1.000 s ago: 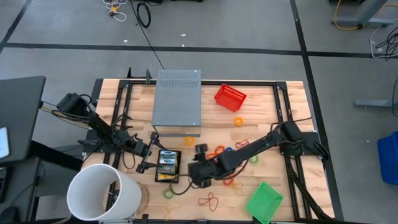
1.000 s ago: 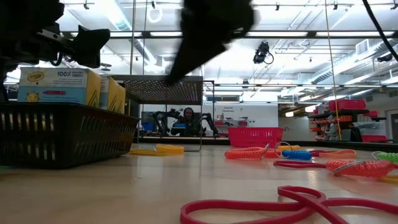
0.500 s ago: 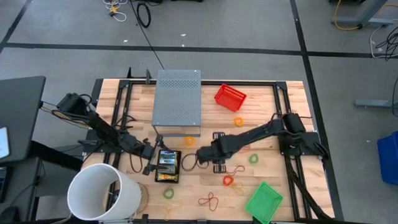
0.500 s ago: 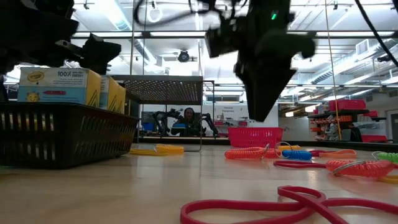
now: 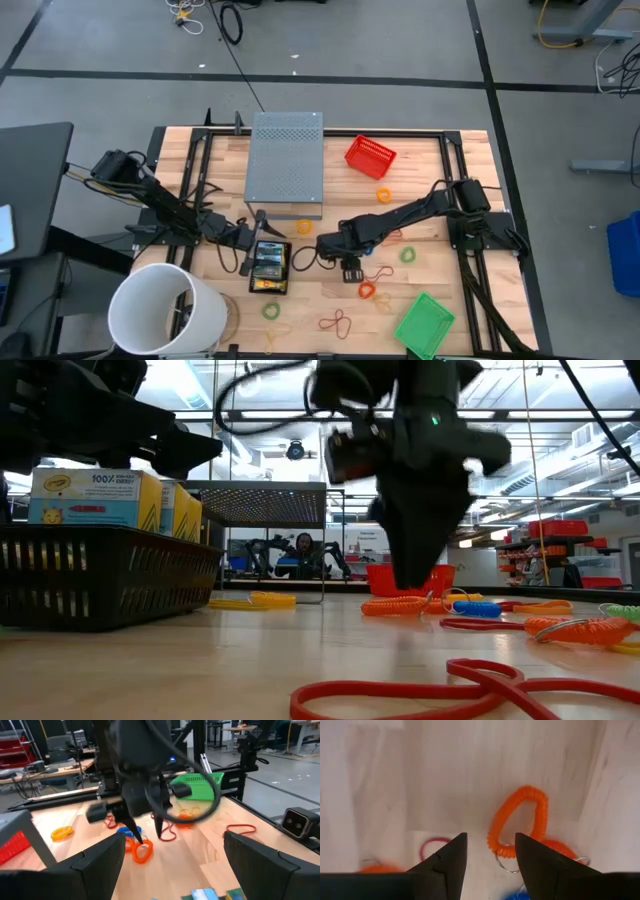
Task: Pick & Place Office Desk Supplies
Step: Put the middle orange spring keychain into the red basket
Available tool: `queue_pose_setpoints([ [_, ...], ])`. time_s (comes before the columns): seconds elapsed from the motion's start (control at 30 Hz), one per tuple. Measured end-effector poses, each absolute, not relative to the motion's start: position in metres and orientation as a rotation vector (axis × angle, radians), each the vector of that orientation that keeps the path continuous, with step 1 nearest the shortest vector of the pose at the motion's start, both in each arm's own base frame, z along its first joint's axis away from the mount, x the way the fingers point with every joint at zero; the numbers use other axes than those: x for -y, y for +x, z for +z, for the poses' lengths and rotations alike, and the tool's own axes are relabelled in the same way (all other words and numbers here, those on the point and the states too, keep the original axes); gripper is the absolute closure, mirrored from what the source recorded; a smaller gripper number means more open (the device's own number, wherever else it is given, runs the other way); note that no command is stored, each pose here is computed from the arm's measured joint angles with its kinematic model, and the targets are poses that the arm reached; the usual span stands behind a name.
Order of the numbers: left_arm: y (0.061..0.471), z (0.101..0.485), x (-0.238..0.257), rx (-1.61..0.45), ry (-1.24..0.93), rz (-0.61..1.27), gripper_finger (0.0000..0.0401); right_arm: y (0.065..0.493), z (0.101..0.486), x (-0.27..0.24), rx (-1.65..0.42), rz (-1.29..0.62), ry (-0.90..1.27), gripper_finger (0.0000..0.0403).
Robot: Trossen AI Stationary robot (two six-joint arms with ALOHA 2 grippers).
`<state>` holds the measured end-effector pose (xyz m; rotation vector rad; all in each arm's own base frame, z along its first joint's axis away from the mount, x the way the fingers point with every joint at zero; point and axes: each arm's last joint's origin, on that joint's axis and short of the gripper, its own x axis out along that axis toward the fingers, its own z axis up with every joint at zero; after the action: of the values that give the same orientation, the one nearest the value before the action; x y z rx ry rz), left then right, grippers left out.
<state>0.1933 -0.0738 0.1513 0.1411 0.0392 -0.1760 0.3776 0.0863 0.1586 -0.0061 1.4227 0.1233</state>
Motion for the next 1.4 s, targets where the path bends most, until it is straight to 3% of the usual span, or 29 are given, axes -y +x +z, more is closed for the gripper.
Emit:
queue_pose_setpoints([
  [0.27,0.2,0.155,0.064,-0.019,0.123,-0.187,0.0062,0.371,0.137,-0.077,-1.392,0.065,-0.036,0.0244],
  [0.5,0.207,0.161,0.057,0.005,0.131,-0.181,0.0062,0.368,0.132,-0.081,-1.375,0.03,-0.094,0.0384],
  [0.67,0.21,0.164,0.052,0.015,0.129,-0.181,0.0062,0.368,0.139,-0.088,-1.358,-0.043,-0.144,0.0394],
  [0.9,0.212,0.164,0.046,0.013,0.119,-0.175,0.0062,0.371,0.17,-0.075,-1.338,-0.322,-0.287,0.0398],
  [1.4,0.212,0.164,0.046,0.016,0.128,-0.2,0.0062,0.351,0.194,0.028,-1.571,-0.705,-0.405,0.0399],
])
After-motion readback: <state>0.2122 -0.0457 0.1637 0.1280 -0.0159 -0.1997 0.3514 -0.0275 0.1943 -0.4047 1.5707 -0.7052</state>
